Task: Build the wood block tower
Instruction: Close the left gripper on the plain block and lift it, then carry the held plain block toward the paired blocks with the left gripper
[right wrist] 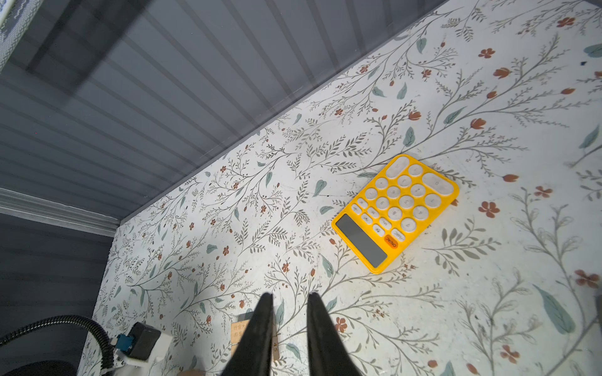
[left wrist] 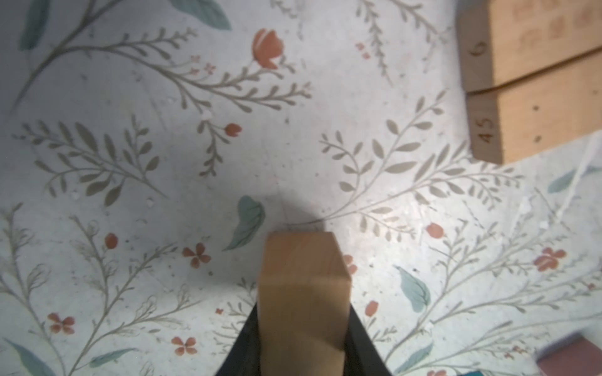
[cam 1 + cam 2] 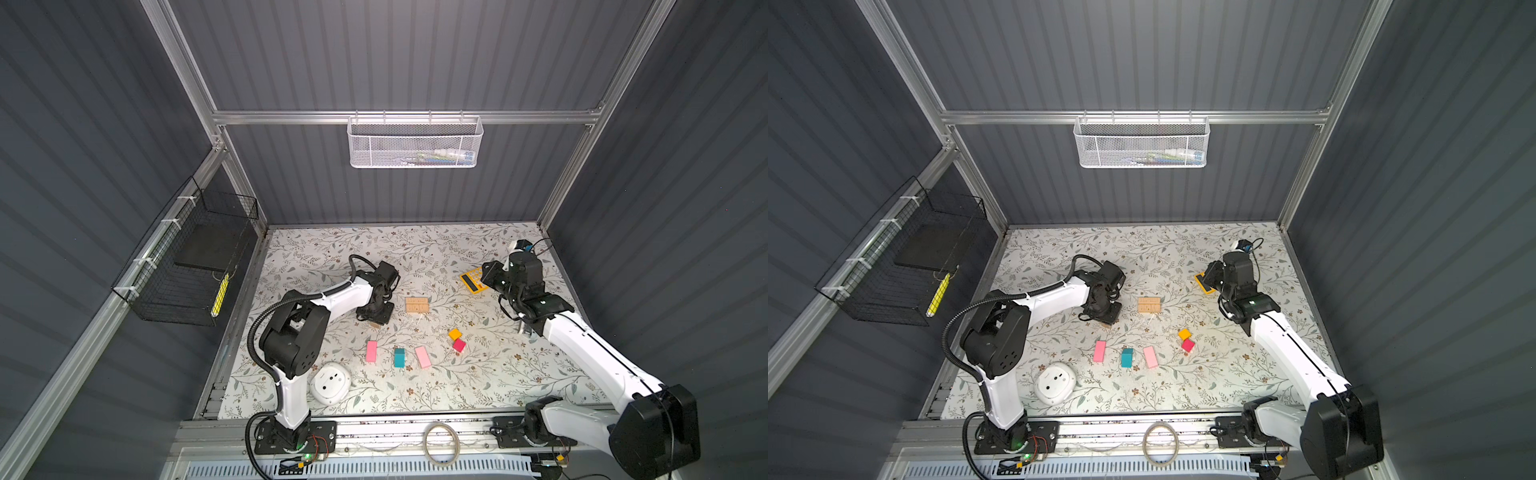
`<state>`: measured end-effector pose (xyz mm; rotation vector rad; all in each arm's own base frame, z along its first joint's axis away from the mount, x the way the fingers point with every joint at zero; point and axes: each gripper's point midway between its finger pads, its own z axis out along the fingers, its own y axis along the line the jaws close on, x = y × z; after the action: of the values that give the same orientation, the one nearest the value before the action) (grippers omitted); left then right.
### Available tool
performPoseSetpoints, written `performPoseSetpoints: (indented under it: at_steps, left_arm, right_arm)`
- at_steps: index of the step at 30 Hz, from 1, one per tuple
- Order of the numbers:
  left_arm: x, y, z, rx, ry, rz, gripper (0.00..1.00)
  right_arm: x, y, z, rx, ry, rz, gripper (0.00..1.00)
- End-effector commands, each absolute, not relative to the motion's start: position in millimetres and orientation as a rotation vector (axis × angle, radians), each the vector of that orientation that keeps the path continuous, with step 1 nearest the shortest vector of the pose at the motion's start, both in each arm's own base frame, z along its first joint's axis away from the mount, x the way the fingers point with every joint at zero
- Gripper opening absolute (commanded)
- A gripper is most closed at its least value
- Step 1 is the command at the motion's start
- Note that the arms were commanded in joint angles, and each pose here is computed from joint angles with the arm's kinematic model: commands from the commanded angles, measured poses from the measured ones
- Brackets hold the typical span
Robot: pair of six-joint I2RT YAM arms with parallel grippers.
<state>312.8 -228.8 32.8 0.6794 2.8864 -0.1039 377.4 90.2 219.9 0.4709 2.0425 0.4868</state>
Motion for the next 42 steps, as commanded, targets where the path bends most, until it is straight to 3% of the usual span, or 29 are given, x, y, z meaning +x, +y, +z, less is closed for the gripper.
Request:
performPoseSetpoints:
  at_steps: [1, 7, 22, 32, 37, 39, 42]
  left_arm:
    - [302, -242, 41, 0.883, 2.856, -0.153, 0.01]
    - [286, -261, 44, 1.060, 2.798, -0.170, 0.11]
    - [274, -281, 43, 1.265, 2.692, -0.097, 0.12]
    - [269, -285, 27, 1.344, 2.696, -0.004, 0.19]
    - [268, -288, 27, 1.352, 2.686, 0.003, 0.34]
    - [268, -288, 26, 1.349, 2.686, 0.012, 0.53]
    - [267, -287, 25, 1.351, 2.693, 0.031, 0.66]
  right_arm:
    - [379, 90, 227, 0.476, 2.024, 0.504, 0.22]
    - [379, 90, 228, 0.474, 2.023, 0.504, 0.22]
    - [378, 89, 229, 0.475, 2.021, 0.499, 0.22]
    - [376, 88, 231, 0.474, 2.017, 0.497, 0.22]
    - [376, 89, 230, 0.473, 2.018, 0.498, 0.22]
    - [376, 89, 230, 0.475, 2.018, 0.499, 0.22]
    - [376, 88, 230, 0.476, 2.018, 0.497, 0.22]
